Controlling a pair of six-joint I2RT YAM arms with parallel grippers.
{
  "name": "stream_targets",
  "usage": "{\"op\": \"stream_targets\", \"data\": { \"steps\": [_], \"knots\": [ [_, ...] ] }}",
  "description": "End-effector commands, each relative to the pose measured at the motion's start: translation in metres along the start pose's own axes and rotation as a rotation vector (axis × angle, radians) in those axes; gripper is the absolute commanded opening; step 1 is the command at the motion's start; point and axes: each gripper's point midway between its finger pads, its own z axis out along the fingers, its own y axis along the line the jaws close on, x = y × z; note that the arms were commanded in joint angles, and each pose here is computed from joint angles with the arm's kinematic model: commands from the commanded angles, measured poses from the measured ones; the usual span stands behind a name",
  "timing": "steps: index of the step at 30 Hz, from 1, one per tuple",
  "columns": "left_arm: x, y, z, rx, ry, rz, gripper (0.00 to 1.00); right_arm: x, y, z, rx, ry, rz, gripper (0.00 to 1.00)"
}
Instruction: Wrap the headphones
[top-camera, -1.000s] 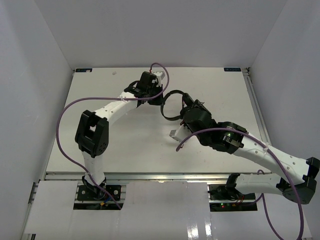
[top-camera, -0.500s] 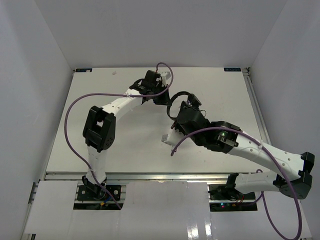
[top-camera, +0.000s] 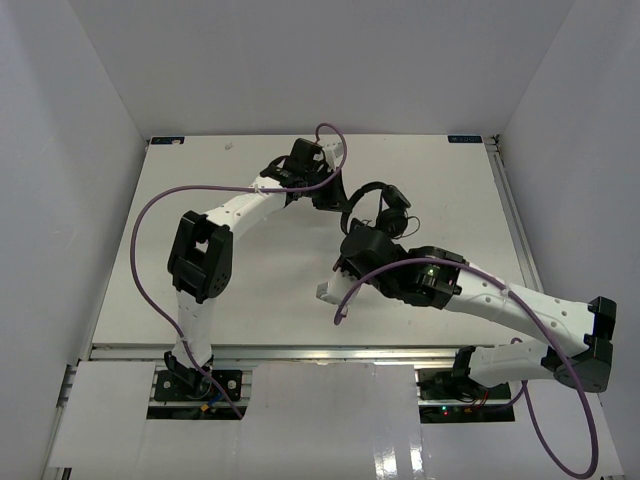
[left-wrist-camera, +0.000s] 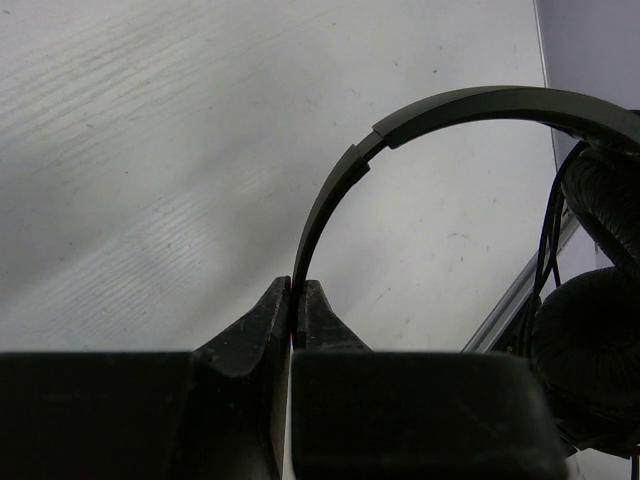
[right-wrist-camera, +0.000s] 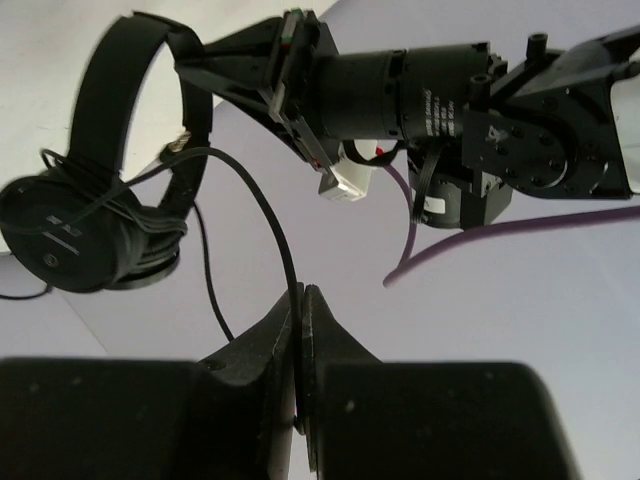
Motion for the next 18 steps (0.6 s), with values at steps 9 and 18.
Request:
{"op": "stream_targets", "data": {
  "steps": [9, 18],
  "knots": [
    [-0.023, -0.051, -0.025, 0.187, -0.031, 0.010, 0.00, -0.043, 0.006, -0.008, -0.011, -0.125, 0.001, 0.08],
    [-0.024, -0.044, -0.047, 0.263, -0.056, -0.043, 0.00, -0.062, 0.000, -0.013, -0.010, -0.175, 0.045, 0.08]
  ]
}}
